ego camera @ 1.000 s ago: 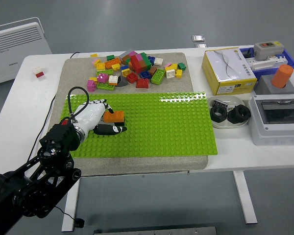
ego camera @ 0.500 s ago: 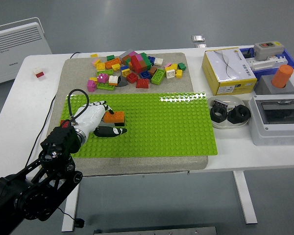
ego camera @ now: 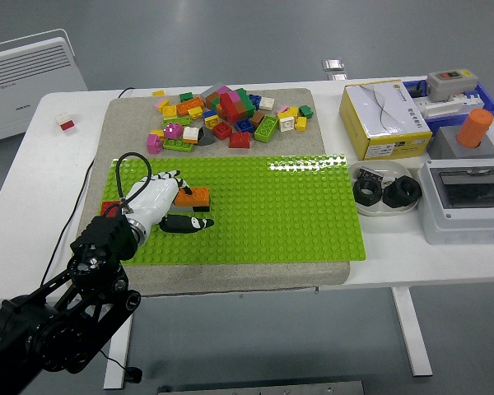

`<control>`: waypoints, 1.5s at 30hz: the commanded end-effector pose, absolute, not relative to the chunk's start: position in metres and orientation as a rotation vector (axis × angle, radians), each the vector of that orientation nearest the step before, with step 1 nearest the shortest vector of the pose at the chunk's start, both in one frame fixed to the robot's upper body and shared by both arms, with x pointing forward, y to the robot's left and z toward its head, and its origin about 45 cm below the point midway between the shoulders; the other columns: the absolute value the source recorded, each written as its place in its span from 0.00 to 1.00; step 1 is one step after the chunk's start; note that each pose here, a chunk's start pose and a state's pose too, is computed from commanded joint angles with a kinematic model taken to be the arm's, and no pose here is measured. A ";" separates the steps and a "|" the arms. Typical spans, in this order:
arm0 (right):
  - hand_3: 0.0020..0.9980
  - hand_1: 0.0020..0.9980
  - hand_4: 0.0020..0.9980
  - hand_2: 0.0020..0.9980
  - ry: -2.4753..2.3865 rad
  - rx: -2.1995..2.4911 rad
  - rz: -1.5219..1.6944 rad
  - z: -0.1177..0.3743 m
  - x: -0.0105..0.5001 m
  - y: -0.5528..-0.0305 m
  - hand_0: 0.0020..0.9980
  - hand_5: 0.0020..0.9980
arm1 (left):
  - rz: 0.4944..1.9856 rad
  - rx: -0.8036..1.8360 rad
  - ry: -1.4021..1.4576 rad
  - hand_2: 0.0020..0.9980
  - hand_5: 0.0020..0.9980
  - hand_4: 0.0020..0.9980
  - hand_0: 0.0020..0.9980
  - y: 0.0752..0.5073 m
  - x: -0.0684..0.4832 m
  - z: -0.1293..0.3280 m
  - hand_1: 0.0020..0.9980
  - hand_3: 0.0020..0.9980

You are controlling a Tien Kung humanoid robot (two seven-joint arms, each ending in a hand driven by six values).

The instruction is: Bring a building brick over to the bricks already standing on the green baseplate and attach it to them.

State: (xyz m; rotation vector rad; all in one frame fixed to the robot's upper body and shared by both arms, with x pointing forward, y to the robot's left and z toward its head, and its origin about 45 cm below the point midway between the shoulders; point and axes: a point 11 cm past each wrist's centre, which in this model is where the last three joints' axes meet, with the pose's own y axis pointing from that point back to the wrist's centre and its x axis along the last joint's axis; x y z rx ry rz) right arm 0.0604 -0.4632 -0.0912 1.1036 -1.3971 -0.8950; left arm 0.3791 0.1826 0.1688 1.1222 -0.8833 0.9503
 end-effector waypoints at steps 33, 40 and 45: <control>0.67 0.56 0.71 0.66 -1.394 1.167 -0.919 -0.101 0.063 -0.437 0.66 0.99 | 1.408 0.562 -1.062 0.68 0.00 0.83 0.67 0.278 0.342 0.263 0.49 0.80; 0.67 0.56 0.71 0.66 -1.391 1.181 -0.927 -0.104 0.064 -0.428 0.66 0.99 | 1.364 0.597 -1.256 0.70 0.00 1.00 0.57 0.280 0.331 0.258 0.37 0.85; 0.67 0.56 0.71 0.66 -1.392 1.185 -0.929 -0.105 0.064 -0.426 0.66 0.98 | 1.348 0.685 -1.297 0.40 0.08 1.00 0.53 0.296 0.331 0.257 0.27 0.87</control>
